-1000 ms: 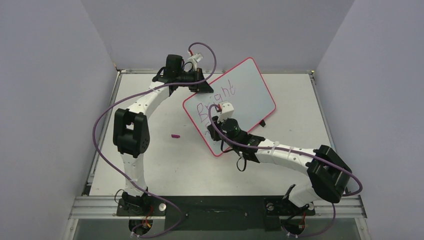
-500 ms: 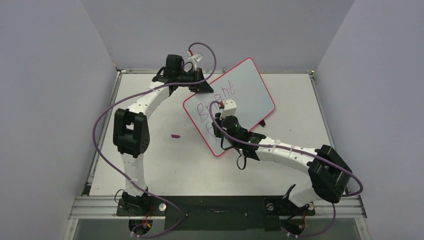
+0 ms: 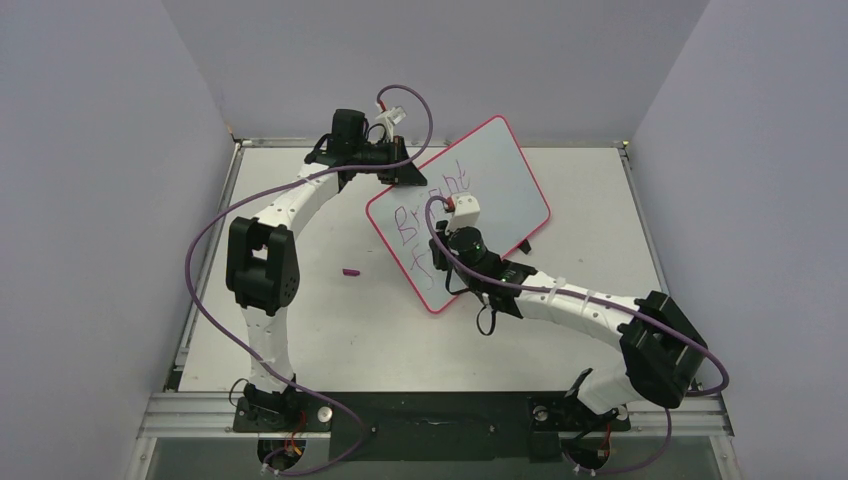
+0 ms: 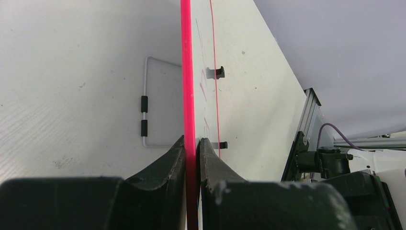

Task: Write a sentence on the whiteboard

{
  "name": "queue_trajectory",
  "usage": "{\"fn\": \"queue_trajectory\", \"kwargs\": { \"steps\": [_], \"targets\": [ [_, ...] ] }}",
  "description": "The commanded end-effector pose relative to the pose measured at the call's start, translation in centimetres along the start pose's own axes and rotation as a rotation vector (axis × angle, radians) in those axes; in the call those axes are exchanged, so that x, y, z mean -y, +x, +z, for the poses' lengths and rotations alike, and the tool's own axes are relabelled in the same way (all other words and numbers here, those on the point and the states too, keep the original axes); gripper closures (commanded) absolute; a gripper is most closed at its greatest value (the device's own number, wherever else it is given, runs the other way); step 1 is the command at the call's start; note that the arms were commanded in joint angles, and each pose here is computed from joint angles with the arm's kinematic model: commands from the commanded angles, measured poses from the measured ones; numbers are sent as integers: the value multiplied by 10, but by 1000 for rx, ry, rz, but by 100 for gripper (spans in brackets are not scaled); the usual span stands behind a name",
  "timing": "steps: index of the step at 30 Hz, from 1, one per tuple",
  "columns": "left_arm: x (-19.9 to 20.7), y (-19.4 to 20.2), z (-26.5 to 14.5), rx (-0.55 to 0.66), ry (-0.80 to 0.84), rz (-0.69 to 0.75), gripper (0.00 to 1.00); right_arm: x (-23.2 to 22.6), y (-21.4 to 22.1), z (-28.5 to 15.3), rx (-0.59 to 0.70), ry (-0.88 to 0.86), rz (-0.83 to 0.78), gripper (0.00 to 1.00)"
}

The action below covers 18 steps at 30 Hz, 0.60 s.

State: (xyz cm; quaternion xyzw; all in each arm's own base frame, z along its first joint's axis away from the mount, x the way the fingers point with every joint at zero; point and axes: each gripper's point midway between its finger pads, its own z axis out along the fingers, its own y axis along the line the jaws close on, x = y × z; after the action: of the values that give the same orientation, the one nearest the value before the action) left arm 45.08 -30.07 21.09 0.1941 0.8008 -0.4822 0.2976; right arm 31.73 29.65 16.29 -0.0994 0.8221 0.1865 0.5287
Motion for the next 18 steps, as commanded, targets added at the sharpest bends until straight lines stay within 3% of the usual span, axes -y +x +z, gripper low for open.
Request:
{"fn": "queue_trajectory", "kwargs": {
  "steps": [1, 18],
  "targets": [
    [30, -22, -8, 58, 50, 146, 100, -2, -32, 2, 69, -7, 25, 100],
    [29, -21, -8, 59, 48, 143, 100, 10, 9, -1, -5, -7, 38, 100]
  ]
}}
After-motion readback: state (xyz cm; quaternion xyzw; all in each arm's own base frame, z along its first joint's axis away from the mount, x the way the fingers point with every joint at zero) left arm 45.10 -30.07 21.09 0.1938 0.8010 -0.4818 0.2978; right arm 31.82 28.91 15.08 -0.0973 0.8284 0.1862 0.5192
